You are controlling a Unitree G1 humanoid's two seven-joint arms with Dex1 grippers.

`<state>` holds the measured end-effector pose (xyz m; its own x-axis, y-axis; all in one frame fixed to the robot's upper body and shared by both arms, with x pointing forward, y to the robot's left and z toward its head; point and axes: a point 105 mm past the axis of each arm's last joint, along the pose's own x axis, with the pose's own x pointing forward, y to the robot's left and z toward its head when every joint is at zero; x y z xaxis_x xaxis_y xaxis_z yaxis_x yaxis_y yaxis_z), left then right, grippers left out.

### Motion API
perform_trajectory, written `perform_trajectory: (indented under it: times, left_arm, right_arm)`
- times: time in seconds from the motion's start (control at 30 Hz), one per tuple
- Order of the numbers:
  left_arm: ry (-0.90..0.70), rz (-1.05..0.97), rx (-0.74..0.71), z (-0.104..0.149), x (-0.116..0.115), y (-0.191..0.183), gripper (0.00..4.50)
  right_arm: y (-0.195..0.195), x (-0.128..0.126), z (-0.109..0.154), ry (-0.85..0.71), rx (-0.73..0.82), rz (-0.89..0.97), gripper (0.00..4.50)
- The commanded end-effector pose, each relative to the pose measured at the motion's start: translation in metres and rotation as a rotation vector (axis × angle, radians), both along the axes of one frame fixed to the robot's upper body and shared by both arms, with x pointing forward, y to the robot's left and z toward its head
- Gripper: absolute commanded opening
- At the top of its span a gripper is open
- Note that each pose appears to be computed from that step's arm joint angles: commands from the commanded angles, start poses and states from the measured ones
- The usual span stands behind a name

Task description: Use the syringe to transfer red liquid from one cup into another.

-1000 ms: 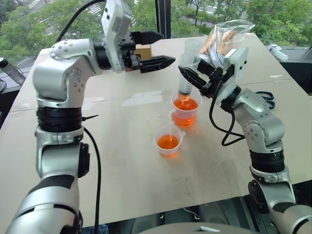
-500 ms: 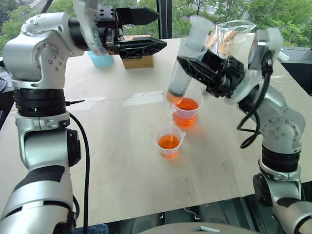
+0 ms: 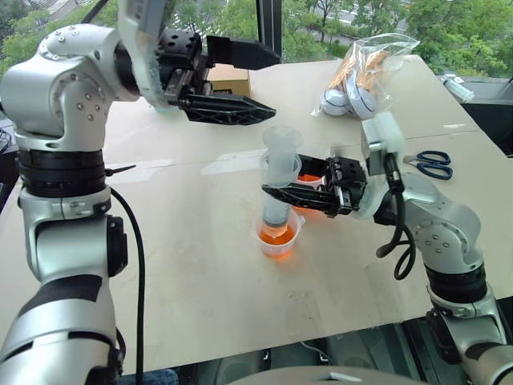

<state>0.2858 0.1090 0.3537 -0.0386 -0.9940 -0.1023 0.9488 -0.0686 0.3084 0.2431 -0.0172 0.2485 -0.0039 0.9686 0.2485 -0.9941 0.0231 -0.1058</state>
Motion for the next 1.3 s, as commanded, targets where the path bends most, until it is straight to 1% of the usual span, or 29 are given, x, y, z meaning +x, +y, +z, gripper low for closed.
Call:
perform_trajectory:
  times: [0.03, 0.17, 0.3, 0.67, 0.93, 1.03, 1.1, 1.17, 1.2, 1.3]
  left_arm:
    - [-0.024, -0.050, 0.004, 0.008, -0.014, -0.005, 4.35]
    - [-0.004, -0.088, 0.019, 0.002, -0.022, -0.009, 4.35]
    - [0.048, -0.140, 0.030, -0.004, -0.029, -0.014, 4.35]
    - [0.115, -0.141, 0.124, -0.028, -0.031, -0.015, 4.35]
    - [0.135, -0.147, 0.138, -0.032, -0.030, -0.018, 4.35]
    - [0.138, -0.142, 0.145, -0.034, -0.029, -0.018, 3.56]
    - [0.142, -0.142, 0.150, -0.035, -0.029, -0.018, 2.47]
    - [0.147, -0.138, 0.163, -0.039, -0.029, -0.018, 1.66]
    - [0.148, -0.134, 0.173, -0.042, -0.028, -0.018, 1.43]
    - [0.149, -0.118, 0.191, -0.048, -0.026, -0.018, 1.44]
  right_arm:
    - [-0.001, 0.000, 0.003, -0.058, 0.012, -0.005, 1.49]
    - [-0.001, 0.003, 0.002, -0.068, 0.008, -0.022, 1.49]
    - [-0.001, 0.007, 0.002, -0.067, 0.008, -0.044, 1.49]
    - [0.000, 0.012, 0.004, -0.078, 0.006, -0.069, 1.49]
    - [0.001, 0.011, 0.004, -0.073, 0.010, -0.078, 1.49]
    - [0.001, 0.012, 0.004, -0.073, 0.012, -0.079, 1.49]
    - [0.002, 0.012, 0.003, -0.073, 0.012, -0.080, 1.49]
    - [0.001, 0.012, 0.003, -0.074, 0.011, -0.083, 1.49]
    - [0.001, 0.012, 0.003, -0.073, 0.010, -0.085, 1.49]
    - [0.000, 0.013, 0.002, -0.073, 0.007, -0.090, 1.49]
